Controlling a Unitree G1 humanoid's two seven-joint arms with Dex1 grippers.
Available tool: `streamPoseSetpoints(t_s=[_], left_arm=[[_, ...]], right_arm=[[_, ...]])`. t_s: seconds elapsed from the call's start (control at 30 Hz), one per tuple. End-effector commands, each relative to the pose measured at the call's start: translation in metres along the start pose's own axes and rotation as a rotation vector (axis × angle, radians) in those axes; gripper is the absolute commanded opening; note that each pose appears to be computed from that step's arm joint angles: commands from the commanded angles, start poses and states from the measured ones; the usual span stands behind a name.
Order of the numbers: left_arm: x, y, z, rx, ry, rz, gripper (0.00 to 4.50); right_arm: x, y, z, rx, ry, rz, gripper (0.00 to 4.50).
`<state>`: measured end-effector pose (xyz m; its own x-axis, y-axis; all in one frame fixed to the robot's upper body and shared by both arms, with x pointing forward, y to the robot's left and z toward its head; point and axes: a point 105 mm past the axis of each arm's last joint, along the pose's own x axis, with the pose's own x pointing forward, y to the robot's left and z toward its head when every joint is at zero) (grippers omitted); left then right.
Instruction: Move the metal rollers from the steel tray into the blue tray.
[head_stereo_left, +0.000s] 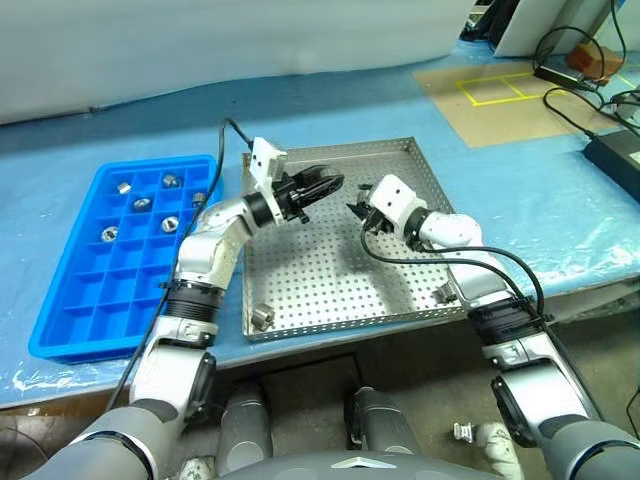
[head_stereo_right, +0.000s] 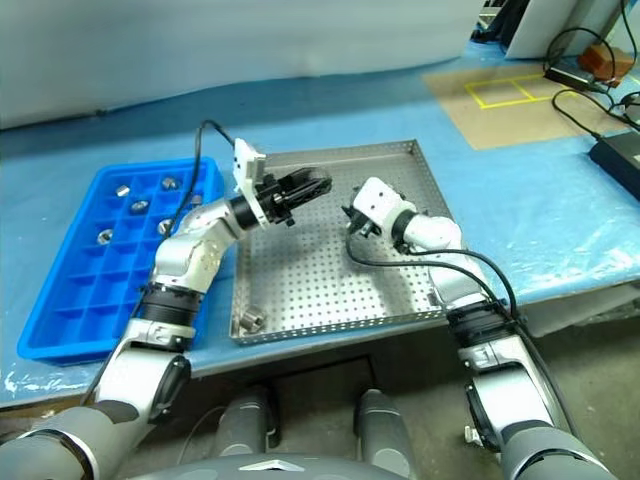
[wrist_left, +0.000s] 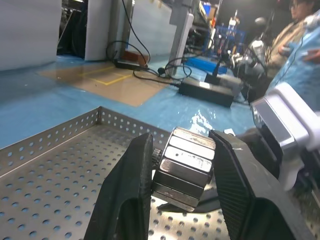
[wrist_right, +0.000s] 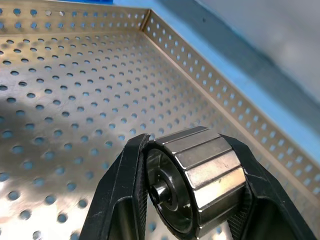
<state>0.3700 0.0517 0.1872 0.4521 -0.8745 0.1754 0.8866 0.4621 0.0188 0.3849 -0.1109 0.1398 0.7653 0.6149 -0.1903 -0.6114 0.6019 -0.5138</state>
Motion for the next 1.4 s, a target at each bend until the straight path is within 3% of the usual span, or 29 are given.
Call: streamPoseSetpoints(t_s=[0.03, 0.4, 0.57, 1.0, 1.1, 1.4], left_arm=[[-0.003, -0.007, 0.002, 0.106, 0.020, -0.046, 1.42], [-0.006, -0.016, -0.031, 0.205, 0.157, -0.112, 1.42], [-0.007, -0.016, -0.033, 0.216, 0.168, -0.120, 1.42], [-0.004, -0.018, -0.034, 0.214, 0.162, -0.123, 1.42], [-0.005, -0.019, -0.035, 0.208, 0.162, -0.122, 1.42], [-0.004, -0.019, -0.036, 0.202, 0.160, -0.119, 1.42]], right_arm=[[-0.005, -0.012, 0.009, 0.059, -0.029, -0.046, 1.59], [0.002, -0.003, -0.034, 0.298, 0.074, -0.102, 1.59], [0.001, 0.008, -0.045, 0.282, 0.117, -0.081, 1.59], [0.002, 0.011, -0.027, 0.369, 0.037, -0.037, 1.59], [0.001, 0.014, -0.027, 0.371, 0.056, -0.015, 2.56], [-0.001, 0.013, -0.025, 0.360, 0.054, 0.001, 2.56]])
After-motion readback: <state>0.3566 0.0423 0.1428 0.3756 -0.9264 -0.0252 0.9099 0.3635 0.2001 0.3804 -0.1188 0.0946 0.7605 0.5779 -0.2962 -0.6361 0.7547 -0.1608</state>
